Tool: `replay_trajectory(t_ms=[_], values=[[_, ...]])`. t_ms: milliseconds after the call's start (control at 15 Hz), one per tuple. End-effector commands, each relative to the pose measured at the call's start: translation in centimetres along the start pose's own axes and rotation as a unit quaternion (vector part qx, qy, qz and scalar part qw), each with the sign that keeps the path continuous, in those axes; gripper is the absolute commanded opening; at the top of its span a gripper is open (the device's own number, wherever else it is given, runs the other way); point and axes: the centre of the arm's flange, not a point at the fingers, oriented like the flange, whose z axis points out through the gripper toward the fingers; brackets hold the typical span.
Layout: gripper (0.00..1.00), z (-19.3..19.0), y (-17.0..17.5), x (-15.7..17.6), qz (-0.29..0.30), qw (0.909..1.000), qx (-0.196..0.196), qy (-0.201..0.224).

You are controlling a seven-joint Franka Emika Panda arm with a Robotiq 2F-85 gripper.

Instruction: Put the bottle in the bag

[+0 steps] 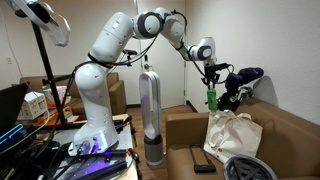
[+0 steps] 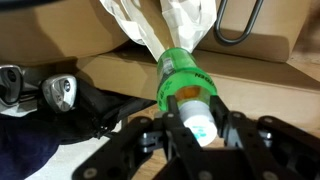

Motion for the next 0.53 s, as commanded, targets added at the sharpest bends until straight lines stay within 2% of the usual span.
replay_trajectory(t_ms=[0, 467], values=[[0.11, -2.6, 0.3, -0.9, 0.028, 0.9991, -0.031, -0.007], [0.11, -0.4, 1.5, -3.7, 0.053, 0.9971, -0.048, -0.028]])
